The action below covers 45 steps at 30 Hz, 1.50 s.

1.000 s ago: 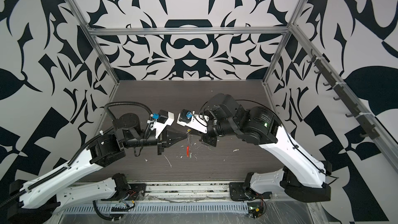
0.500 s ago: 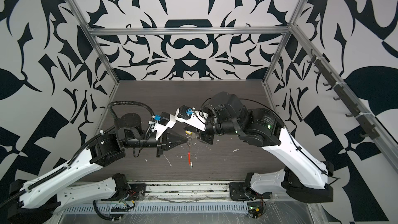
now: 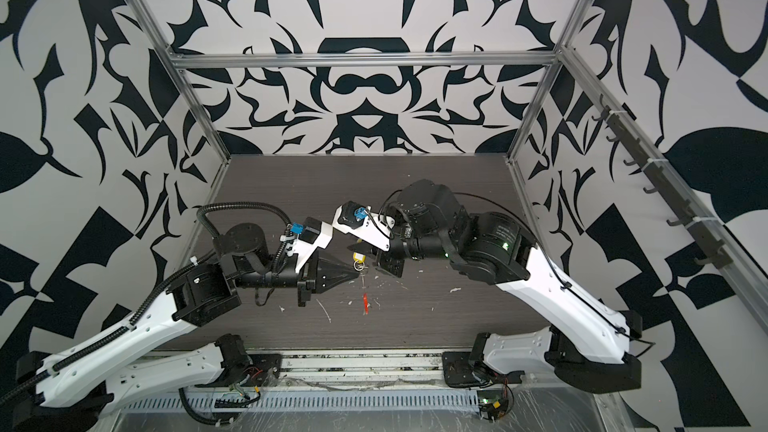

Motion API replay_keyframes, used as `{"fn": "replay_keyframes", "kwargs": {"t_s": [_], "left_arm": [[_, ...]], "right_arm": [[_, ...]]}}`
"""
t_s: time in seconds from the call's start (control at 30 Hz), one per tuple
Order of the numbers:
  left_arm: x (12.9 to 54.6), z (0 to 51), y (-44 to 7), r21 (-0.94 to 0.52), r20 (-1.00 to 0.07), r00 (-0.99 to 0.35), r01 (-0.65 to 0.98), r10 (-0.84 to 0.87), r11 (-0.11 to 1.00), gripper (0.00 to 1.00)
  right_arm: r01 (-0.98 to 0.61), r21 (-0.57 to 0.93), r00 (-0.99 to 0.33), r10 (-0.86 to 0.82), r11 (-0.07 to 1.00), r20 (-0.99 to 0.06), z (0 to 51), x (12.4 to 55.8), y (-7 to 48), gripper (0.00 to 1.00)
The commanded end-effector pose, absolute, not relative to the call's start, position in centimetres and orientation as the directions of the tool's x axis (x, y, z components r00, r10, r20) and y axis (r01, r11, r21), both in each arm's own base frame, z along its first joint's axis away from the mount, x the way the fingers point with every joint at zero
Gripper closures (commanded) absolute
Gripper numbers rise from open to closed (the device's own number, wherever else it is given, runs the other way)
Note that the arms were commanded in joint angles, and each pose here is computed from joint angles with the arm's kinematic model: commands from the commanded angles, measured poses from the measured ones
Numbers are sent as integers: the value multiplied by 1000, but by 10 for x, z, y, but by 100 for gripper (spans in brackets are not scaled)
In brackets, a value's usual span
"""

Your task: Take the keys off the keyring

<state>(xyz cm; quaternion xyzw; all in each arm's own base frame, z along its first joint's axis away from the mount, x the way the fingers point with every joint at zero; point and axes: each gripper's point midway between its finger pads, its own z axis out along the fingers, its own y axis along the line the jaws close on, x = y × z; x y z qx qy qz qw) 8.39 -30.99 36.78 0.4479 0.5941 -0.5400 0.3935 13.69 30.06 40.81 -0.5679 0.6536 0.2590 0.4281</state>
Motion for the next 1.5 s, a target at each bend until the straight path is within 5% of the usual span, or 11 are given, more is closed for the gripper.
{"fn": "replay_keyframes", "kwargs": {"t_s": [0.0, 0.47, 0.83, 1.23, 1.47], "left_arm": [[80, 392, -304, -265, -964, -265, 964, 2, -20, 100], [98, 400, -290, -278, -949, -261, 957, -175, 80, 100], [127, 399, -277, -286, -934, -214, 928, -285, 239, 100], [133, 399, -271, -289, -930, -199, 915, -310, 280, 100], [125, 400, -273, -285, -929, -207, 928, -307, 239, 100]], "right_arm": [[-961, -137, 9, -468, 240, -884, 420, 142, 311, 77], [-937, -118, -8, -356, 330, -934, 445, 157, 320, 49], [-870, -35, -5, -80, 491, -997, 476, 159, 280, 53], [-950, 196, -197, 24, 242, -980, 426, 110, 286, 50], [-940, 274, -274, 31, 203, -961, 413, 122, 291, 50]]}}
